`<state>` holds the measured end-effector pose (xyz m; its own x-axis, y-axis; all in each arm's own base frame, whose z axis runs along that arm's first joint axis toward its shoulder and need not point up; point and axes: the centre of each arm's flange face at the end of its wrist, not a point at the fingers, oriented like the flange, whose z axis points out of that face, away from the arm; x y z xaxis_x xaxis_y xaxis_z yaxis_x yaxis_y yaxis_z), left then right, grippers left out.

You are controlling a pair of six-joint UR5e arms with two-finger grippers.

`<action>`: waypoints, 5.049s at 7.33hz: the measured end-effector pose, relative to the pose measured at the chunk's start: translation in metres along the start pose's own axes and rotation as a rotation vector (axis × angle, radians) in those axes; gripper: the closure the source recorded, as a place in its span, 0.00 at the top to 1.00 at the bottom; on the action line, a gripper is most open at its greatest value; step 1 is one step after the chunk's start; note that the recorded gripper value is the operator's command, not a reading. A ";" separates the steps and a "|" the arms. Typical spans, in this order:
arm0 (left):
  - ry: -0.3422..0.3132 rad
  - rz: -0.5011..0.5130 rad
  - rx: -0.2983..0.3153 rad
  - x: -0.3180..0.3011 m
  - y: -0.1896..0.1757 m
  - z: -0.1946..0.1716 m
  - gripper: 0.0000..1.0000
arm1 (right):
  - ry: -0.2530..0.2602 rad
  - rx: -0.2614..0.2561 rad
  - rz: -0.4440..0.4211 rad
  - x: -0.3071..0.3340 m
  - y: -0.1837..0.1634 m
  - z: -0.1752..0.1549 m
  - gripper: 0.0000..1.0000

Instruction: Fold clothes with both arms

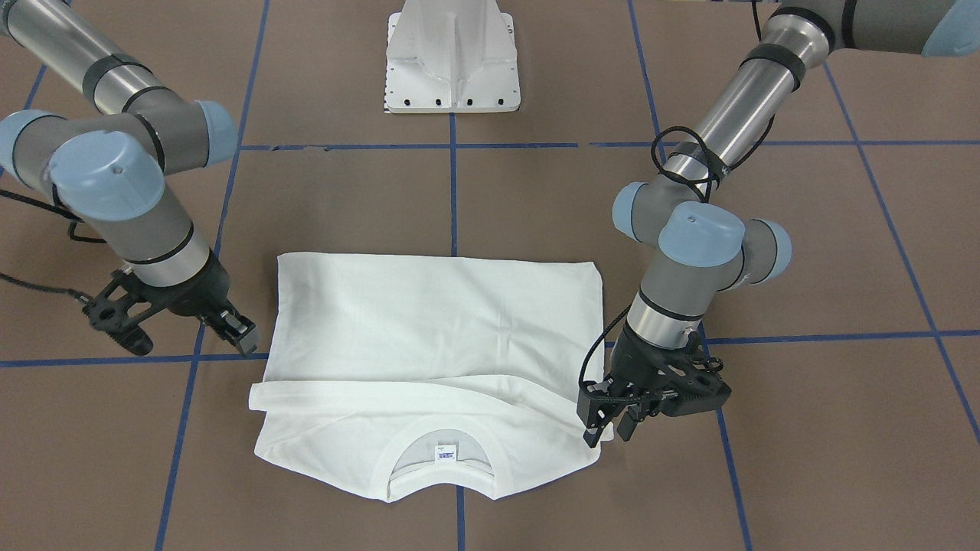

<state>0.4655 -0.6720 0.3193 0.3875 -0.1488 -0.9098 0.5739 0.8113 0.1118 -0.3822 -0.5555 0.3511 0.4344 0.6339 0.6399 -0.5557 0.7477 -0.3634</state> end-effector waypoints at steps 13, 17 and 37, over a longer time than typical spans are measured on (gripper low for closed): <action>-0.010 0.002 -0.002 -0.013 0.004 -0.001 0.61 | 0.011 0.078 0.227 0.081 0.133 0.036 0.00; -0.005 0.002 -0.001 -0.011 0.004 -0.003 0.61 | -0.001 0.068 0.255 0.077 0.137 0.031 0.00; -0.037 -0.246 -0.518 0.014 0.300 -0.135 0.69 | 0.323 -0.534 0.078 0.244 0.326 -0.101 0.99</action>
<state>0.5453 -0.3546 0.2857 0.3182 -0.3801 -0.8685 0.2257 0.9201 -0.3200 -0.3861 -0.1370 0.3201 0.6453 0.6560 0.3914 -0.1997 0.6394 -0.7425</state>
